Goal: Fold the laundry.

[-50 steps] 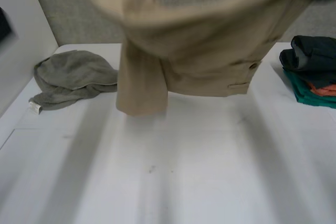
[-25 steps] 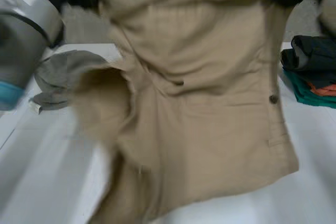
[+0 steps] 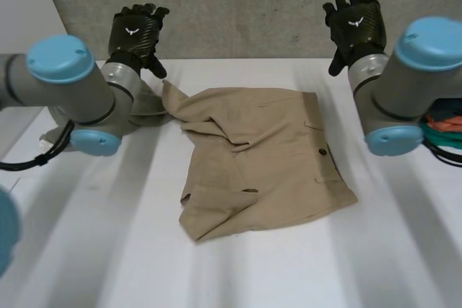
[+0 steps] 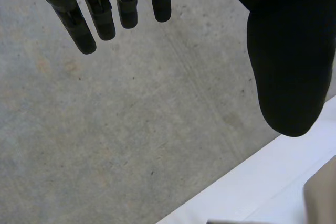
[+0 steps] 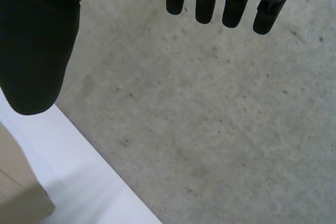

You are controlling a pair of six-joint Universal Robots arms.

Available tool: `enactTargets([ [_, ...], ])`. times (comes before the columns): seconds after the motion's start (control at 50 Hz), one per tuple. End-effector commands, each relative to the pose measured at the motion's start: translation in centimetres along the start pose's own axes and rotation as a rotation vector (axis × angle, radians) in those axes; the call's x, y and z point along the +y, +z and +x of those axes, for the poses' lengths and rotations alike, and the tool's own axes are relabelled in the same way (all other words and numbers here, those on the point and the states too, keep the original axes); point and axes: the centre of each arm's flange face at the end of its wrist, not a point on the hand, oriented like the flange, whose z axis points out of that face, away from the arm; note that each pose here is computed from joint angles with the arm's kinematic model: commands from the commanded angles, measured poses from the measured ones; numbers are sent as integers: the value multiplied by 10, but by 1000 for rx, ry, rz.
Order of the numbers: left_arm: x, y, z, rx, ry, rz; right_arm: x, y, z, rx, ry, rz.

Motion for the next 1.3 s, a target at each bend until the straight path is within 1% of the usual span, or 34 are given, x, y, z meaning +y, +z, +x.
enactTargets([
  [0.02,-34,-85,37,133,4,-112,-23,-60,6,-177,1,-92],
  [0.04,-34,-94,43,158,6,-127,-20,-66,5,-194,1,-114],
  [0.06,-34,-108,53,197,10,-146,-13,-79,3,-226,3,-172],
  [0.08,-31,-123,64,247,16,-172,-10,-82,2,-235,2,-188],
  [0.1,-30,-128,67,262,20,-179,0,-96,-1,-271,5,-255],
  [0.14,-20,-148,77,317,37,-229,10,-111,-6,-307,12,-322],
  [0.18,-11,-159,81,342,51,-264,21,-130,-10,-345,15,-396],
  [0.24,3,-177,88,382,83,-325,36,-152,-20,-412,14,-457],
  [0.26,6,-186,94,408,97,-340,40,-157,-22,-428,15,-469],
  [0.32,8,-195,102,436,104,-351,53,-169,-28,-469,12,-481],
  [0.46,30,-200,108,453,107,-417,74,-171,-31,-443,10,-448],
  [0.54,34,-199,104,434,113,-431,83,-170,-34,-434,8,-451],
  [0.58,38,-195,94,381,123,-446,83,-170,-34,-435,8,-449],
  [0.6,39,-193,89,353,127,-454,84,-170,-34,-434,9,-448],
  [0.62,41,-189,79,290,139,-470,84,-170,-34,-434,9,-448],
  [0.68,44,-185,63,177,168,-497,84,-171,-35,-440,12,-448],
  [0.7,47,-186,55,117,191,-522,84,-172,-35,-443,13,-450],
  [0.76,51,-190,39,44,231,-557,85,-174,-37,-450,14,-454],
  [0.86,60,-197,17,5,282,-611,85,-178,-39,-460,10,-454],
  [0.96,56,-199,6,-28,279,-616,88,-180,-41,-463,-9,-440],
  [1.1,21,-206,2,-48,261,-520,91,-184,-39,-458,-60,-433],
  [1.22,8,-218,4,-6,254,-478,92,-186,-39,-455,-67,-433],
  [1.3,7,-233,11,60,247,-477,93,-189,-39,-458,-67,-437],
])
